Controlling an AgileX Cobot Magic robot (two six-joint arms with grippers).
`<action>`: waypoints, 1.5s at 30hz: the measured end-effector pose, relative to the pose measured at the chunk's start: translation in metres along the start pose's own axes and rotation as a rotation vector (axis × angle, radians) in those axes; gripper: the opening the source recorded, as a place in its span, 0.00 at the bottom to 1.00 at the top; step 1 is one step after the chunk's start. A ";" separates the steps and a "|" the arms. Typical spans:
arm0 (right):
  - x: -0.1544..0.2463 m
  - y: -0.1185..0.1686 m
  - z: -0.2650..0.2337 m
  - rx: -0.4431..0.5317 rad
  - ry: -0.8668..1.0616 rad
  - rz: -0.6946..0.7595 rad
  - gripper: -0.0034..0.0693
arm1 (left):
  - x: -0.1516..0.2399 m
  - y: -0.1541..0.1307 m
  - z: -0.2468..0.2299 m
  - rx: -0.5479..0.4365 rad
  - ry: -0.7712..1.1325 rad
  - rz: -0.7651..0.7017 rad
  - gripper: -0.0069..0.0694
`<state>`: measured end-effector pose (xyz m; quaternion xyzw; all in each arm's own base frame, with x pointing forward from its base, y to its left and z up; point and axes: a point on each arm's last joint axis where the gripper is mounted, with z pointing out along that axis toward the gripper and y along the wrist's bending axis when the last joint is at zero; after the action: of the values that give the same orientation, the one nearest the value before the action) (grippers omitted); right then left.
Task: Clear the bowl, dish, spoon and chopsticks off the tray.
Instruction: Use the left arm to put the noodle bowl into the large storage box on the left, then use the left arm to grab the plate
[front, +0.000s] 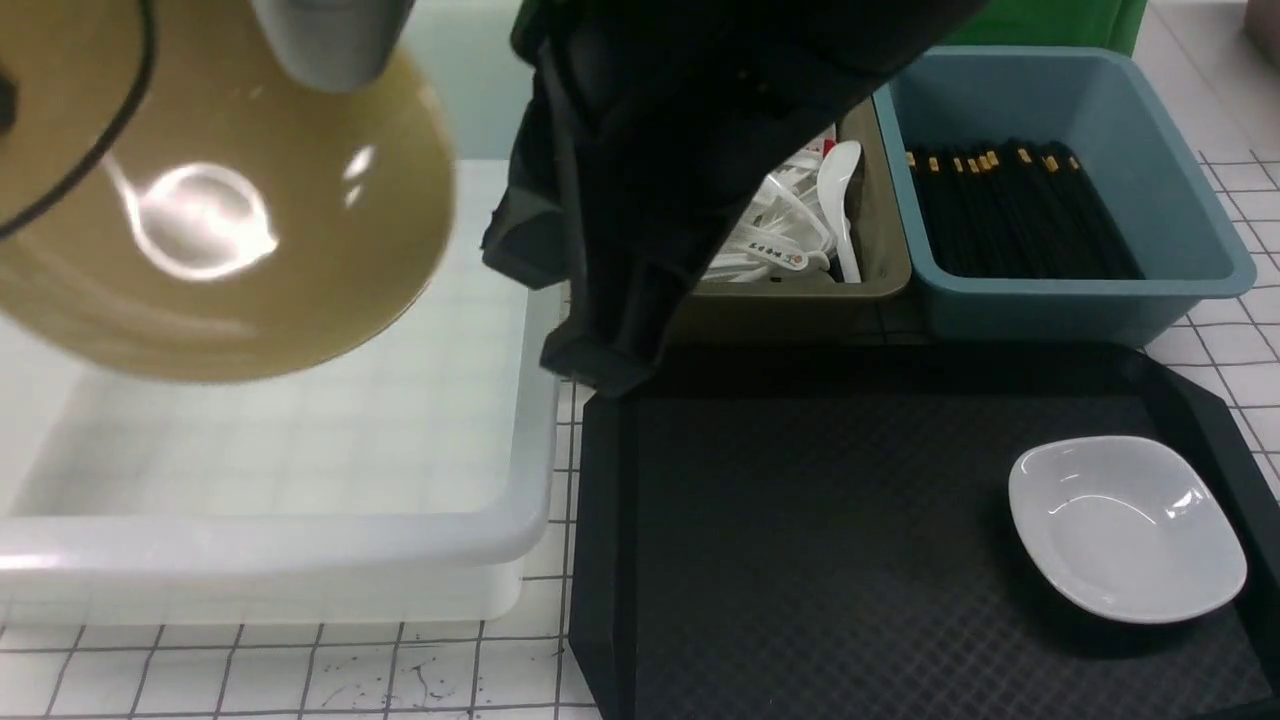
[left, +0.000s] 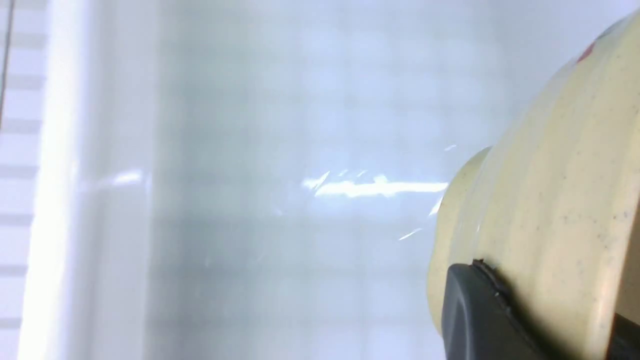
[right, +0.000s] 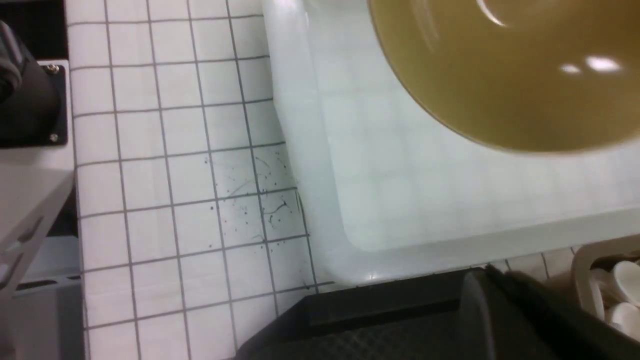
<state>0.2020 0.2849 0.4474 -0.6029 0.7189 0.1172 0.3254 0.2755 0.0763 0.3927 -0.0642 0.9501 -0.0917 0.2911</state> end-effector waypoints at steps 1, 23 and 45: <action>0.000 0.000 0.000 0.000 0.001 0.000 0.11 | 0.000 0.000 0.000 -0.001 0.001 0.000 0.10; 0.006 -0.013 0.016 0.026 0.050 -0.027 0.11 | 0.028 0.085 0.123 -0.125 0.156 -0.183 0.36; 0.064 -0.061 0.013 0.180 0.204 0.276 0.14 | -0.028 -0.116 0.038 0.174 0.054 0.295 0.69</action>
<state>0.2597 0.2263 0.4124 -0.4758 0.8316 0.0343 0.2844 0.3277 -0.0368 0.4015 0.1038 0.9453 -0.1315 0.2800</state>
